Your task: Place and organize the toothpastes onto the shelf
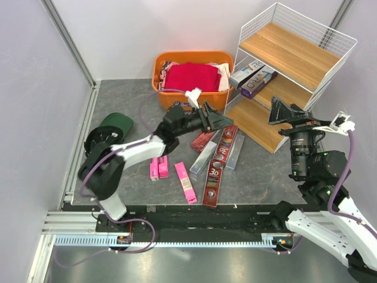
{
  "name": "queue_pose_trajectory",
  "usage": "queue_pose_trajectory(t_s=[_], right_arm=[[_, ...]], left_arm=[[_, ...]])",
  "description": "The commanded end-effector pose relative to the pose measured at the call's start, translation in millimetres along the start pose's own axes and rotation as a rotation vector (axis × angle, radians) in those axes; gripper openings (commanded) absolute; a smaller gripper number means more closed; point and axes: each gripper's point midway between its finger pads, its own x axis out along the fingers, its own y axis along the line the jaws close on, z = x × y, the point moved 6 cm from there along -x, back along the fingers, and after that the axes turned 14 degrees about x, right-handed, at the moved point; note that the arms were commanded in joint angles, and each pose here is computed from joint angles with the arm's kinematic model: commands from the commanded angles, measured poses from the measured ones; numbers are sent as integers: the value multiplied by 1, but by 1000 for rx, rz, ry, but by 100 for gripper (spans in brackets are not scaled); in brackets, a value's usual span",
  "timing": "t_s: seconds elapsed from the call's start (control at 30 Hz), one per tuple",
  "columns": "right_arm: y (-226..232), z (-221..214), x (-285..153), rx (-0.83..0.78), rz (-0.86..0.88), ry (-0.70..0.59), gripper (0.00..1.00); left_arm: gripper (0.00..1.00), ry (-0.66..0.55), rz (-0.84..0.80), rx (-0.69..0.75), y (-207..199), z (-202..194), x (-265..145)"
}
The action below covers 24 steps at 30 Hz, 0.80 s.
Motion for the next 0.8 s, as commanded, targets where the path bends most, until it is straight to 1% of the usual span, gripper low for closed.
queue_pose_trajectory(t_s=[0.0, 0.03, 0.07, 0.13, 0.17, 0.2, 0.23, 0.27, 0.3, 0.33, 0.37, 0.4, 0.43, 0.57, 0.63, 0.77], right_arm=[[3, -14, 4, -11, 15, 57, 98], [1, -19, 4, -17, 13, 70, 98], [0, -24, 6, -24, 7, 85, 98], [-3, -36, 8, -42, 3, 118, 98], [-5, -40, 8, -47, 0, 130, 98], [-4, -44, 9, -45, 5, 145, 98], [-6, -52, 10, -56, 4, 167, 98], [-8, -56, 10, -61, 2, 179, 98], [-8, -61, 10, -58, 8, 198, 98], [-10, -70, 11, -70, 5, 222, 98], [-13, -75, 11, -75, 1, 237, 98], [-14, -80, 11, -71, 3, 253, 98], [-17, -90, 11, -80, 2, 284, 98], [-24, -117, 10, -91, 2, 378, 98], [-29, -131, 9, -105, -2, 428, 98], [-33, -144, 9, -121, -8, 477, 98]], left_arm=[[79, -73, 60, 264, -26, 8, -44], [81, -55, 113, 264, -16, -3, -55], [82, -86, 121, 296, -29, 3, -68], [84, -75, 253, 314, -11, -10, -89], [86, -130, 289, 341, -20, -2, -102], [87, -129, 333, 370, -17, -4, -111], [91, -95, 411, 366, -7, -13, -124], [93, -140, 468, 386, -10, -6, -137], [98, -142, 512, 405, -8, -8, -146], [100, -119, 581, 400, -1, -13, -157], [100, -139, 634, 409, 2, -11, -165], [100, -156, 647, 436, -3, -8, -174], [100, -130, 690, 434, 1, -12, -182], [100, -114, 792, 438, 9, -19, -203], [100, -99, 815, 417, 16, -27, -208], [100, -79, 827, 368, 25, -38, -211]])
